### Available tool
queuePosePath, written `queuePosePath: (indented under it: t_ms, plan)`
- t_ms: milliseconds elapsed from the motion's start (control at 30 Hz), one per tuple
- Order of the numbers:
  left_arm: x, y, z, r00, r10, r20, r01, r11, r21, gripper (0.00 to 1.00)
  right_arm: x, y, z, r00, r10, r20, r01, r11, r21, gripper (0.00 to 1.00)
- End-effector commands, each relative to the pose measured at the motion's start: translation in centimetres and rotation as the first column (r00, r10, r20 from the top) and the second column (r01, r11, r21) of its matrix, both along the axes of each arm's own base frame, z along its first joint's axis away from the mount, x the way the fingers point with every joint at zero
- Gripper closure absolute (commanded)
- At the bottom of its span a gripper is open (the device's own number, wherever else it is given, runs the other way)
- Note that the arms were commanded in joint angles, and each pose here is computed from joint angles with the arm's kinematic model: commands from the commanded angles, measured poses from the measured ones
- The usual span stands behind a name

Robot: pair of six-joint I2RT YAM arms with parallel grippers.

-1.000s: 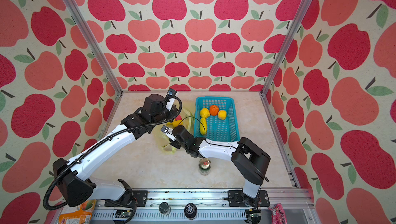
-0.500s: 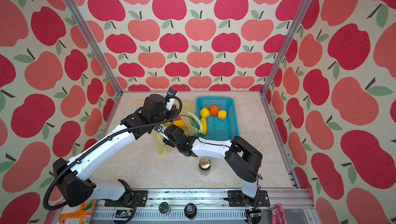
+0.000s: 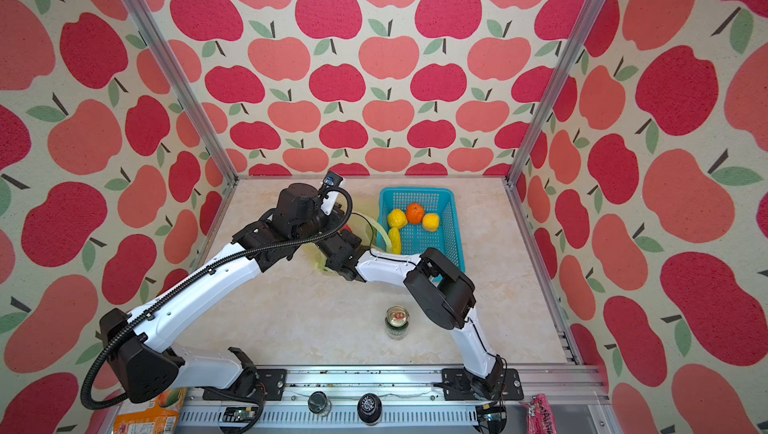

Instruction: Untie the knot of the plastic bag and take out the fruit

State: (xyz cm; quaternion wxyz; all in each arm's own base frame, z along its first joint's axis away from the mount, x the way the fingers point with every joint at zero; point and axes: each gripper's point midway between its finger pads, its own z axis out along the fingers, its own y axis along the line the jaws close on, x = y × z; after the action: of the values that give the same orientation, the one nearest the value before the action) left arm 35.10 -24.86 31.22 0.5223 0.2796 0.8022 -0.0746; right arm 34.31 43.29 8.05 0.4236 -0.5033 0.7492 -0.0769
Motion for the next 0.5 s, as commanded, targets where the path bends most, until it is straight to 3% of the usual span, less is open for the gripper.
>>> queuePosePath:
  t_ms: [0, 467]
  plan:
    - [-0.3, 0.0, 1.0, 1.0, -0.004, 0.027, 0.004, 1.0, -0.008, 1.0, 1.1, -1.6, -1.7, 0.999, -0.033, 0.001, 0.033, 0.993, -0.11, 0.15]
    - [-0.3, 0.1, 1.0, 1.0, -0.002, 0.03, 0.002, 1.0, -0.004, 1.0, 0.5, -3.1, -0.9, 1.0, 0.021, 0.02, -0.019, 0.995, -0.095, 0.17]
